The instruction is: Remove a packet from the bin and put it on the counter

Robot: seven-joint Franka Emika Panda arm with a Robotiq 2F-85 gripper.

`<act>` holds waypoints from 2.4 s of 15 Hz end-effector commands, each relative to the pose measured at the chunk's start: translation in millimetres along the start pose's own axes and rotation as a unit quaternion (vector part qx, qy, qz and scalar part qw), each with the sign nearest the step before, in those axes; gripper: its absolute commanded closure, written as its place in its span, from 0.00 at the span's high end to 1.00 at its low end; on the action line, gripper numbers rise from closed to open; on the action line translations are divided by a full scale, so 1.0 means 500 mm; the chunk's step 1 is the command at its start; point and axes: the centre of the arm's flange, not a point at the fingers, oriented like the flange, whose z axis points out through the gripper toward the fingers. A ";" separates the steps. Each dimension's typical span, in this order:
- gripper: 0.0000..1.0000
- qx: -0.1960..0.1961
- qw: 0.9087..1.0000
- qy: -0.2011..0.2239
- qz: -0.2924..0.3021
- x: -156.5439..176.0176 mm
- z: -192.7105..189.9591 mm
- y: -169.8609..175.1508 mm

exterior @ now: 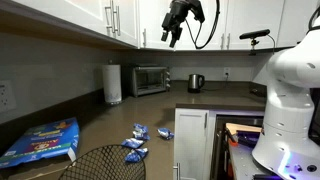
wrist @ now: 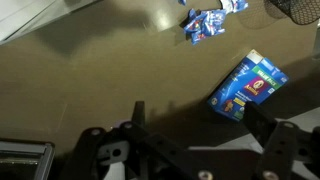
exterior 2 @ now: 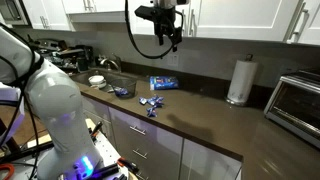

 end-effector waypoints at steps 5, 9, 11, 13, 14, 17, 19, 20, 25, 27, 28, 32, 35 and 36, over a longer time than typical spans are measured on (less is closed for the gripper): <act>1.00 0.000 1.000 0.000 0.000 0.000 0.000 0.000; 1.00 0.000 1.000 0.000 0.000 0.000 0.000 0.000; 1.00 0.000 1.000 0.000 0.000 0.000 0.000 0.000; 1.00 0.000 1.000 0.000 0.000 0.000 0.000 0.000; 1.00 0.000 1.000 0.000 0.000 0.000 0.000 0.000; 1.00 -0.003 1.000 -0.009 -0.005 0.010 0.015 -0.012; 1.00 -0.011 0.999 -0.026 -0.018 0.033 0.042 -0.038; 1.00 -0.014 0.999 -0.037 -0.026 0.039 0.059 -0.052; 1.00 -0.005 0.994 -0.089 -0.068 0.068 0.161 -0.123; 1.00 -0.007 0.990 -0.108 -0.090 0.072 0.197 -0.164; 1.00 -0.013 0.988 -0.115 -0.103 0.070 0.215 -0.188; 1.00 -0.020 0.978 -0.135 -0.157 0.044 0.287 -0.296; 1.00 -0.009 0.971 -0.145 -0.191 0.018 0.339 -0.372; 1.00 -0.001 0.967 -0.152 -0.204 0.008 0.360 -0.396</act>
